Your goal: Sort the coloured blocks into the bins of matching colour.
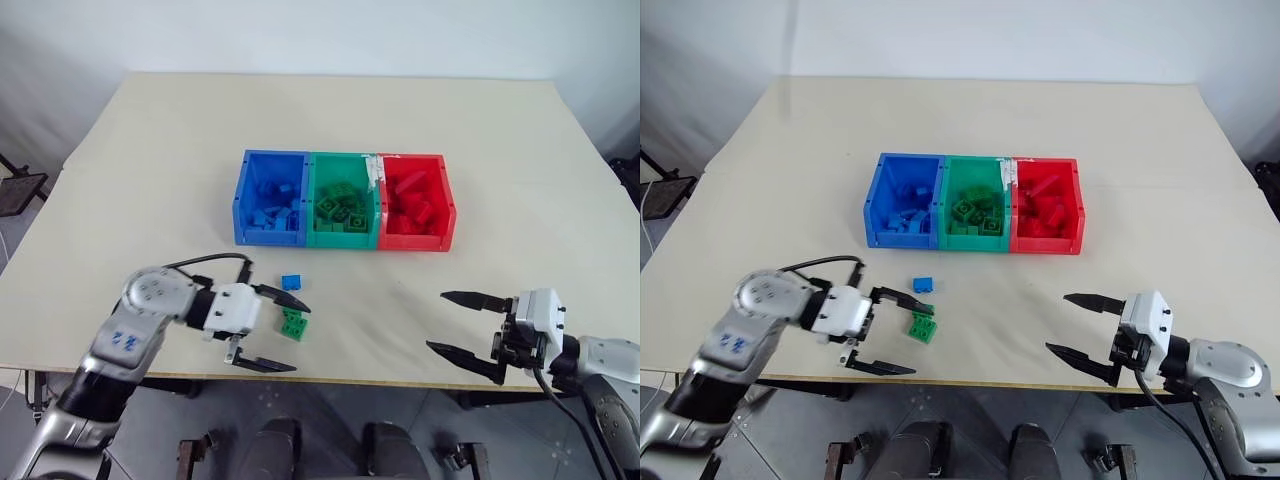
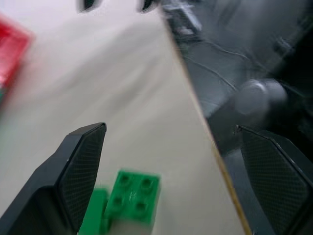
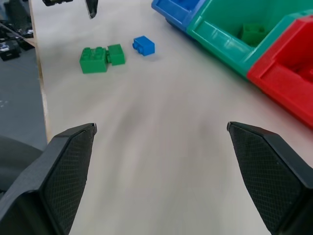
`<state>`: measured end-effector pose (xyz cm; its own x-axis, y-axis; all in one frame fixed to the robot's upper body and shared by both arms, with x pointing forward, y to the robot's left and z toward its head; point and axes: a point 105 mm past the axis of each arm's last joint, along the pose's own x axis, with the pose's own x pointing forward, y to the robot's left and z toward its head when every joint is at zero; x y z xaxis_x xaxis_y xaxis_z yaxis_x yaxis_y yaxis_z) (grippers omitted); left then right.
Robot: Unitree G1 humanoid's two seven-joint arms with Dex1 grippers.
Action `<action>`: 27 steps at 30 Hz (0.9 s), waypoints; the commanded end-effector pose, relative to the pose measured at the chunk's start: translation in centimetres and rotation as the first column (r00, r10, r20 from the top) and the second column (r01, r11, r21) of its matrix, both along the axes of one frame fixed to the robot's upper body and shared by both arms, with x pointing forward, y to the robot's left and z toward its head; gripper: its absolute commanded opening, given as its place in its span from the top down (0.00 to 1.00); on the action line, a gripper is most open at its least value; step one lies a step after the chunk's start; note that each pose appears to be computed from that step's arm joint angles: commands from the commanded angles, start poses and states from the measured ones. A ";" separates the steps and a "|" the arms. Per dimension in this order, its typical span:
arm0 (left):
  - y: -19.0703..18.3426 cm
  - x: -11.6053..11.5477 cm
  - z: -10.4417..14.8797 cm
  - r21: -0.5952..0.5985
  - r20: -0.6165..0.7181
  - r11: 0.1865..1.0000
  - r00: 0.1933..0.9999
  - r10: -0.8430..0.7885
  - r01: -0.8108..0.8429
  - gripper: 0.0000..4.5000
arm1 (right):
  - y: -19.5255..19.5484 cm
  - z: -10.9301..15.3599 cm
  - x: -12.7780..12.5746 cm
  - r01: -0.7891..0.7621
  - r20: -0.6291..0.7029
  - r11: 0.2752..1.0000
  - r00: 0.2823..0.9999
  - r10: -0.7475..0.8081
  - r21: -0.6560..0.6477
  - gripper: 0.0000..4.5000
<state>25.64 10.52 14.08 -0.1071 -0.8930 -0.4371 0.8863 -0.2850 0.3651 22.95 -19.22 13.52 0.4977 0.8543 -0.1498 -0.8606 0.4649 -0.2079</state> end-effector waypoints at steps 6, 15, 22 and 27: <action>-0.5 2.3 -0.4 0.193 0.042 0.979 0.996 -0.077 0.067 0.00 | 0.3 1.0 -1.0 0.043 0.050 0.999 0.998 -0.043 0.009 0.00; -1.0 2.8 -1.7 0.301 0.012 0.952 0.998 -0.063 0.057 0.00 | 0.4 1.0 -1.4 0.065 0.053 0.998 0.996 -0.066 0.013 0.00; -1.2 3.2 -1.9 0.305 0.039 0.952 0.998 -0.049 0.035 0.13 | 0.4 1.0 -1.5 0.065 0.058 0.998 0.996 -0.066 0.016 0.00; -1.5 3.1 -2.0 0.307 0.057 0.951 0.996 -0.067 0.047 0.44 | 0.4 1.0 -1.3 0.067 0.065 0.997 0.995 -0.070 0.044 0.00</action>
